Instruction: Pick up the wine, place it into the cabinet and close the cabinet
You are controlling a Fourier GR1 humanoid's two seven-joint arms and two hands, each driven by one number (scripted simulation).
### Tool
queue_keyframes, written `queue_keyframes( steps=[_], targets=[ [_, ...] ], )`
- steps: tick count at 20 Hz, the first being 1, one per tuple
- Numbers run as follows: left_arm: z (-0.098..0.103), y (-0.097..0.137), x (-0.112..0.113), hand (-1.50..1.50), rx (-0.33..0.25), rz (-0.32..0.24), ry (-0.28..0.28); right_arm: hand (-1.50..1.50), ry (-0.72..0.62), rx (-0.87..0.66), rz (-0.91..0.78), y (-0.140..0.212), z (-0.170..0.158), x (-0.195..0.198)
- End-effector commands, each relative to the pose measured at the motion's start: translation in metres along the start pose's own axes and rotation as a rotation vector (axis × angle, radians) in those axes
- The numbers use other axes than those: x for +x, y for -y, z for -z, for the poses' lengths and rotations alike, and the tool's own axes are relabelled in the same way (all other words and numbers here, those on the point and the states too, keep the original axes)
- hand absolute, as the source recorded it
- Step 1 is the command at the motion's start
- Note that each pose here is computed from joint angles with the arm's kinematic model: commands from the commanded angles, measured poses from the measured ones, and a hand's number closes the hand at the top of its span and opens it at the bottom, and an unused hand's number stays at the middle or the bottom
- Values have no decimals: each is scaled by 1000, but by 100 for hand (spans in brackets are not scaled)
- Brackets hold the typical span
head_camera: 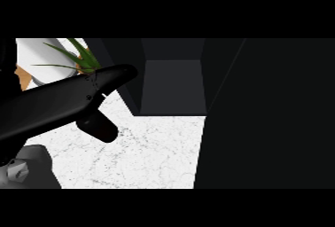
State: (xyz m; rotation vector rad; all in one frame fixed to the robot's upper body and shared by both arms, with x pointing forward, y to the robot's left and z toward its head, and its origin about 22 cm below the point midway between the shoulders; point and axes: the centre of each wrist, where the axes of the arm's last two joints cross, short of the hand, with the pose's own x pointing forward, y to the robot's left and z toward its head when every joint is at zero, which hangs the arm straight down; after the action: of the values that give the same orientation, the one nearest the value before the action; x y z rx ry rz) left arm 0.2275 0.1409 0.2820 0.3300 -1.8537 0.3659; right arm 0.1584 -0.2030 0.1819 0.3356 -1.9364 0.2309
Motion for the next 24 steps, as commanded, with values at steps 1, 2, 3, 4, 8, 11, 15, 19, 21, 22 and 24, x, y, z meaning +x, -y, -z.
queue_keyframes(
  steps=[1,2,3,4,8,11,15,19,21,22,24],
  targets=[
    [11,-12,-15,-150,-4,36,-96,-150,41,-30,-36,-6,-19,20],
    [5,3,-28,-150,-10,26,-115,-150,38,-33,-32,0,-24,20],
    [13,-9,-28,-150,-16,32,-113,-150,25,-24,-41,11,-24,23],
    [29,-1,-21,-150,-8,31,-135,-150,41,-38,-41,11,-12,12],
    [10,-5,-60,-150,5,46,-171,-150,54,-47,-46,9,-20,27],
    [18,-15,-101,-150,42,67,-196,-150,43,-25,-39,16,-28,6],
    [24,-28,-122,-150,98,106,-205,-150,52,-51,-52,33,-27,5],
    [17,-28,-136,-150,173,133,-189,-150,50,-14,-59,31,-29,27],
    [14,-45,-148,-150,182,135,-202,-150,59,-40,-53,30,-41,15],
    [3,-37,-161,-150,179,143,-207,-150,43,-15,-49,26,-35,25],
    [20,-57,-175,-150,198,149,-206,-150,49,-31,-45,33,-36,11]
  ],
)
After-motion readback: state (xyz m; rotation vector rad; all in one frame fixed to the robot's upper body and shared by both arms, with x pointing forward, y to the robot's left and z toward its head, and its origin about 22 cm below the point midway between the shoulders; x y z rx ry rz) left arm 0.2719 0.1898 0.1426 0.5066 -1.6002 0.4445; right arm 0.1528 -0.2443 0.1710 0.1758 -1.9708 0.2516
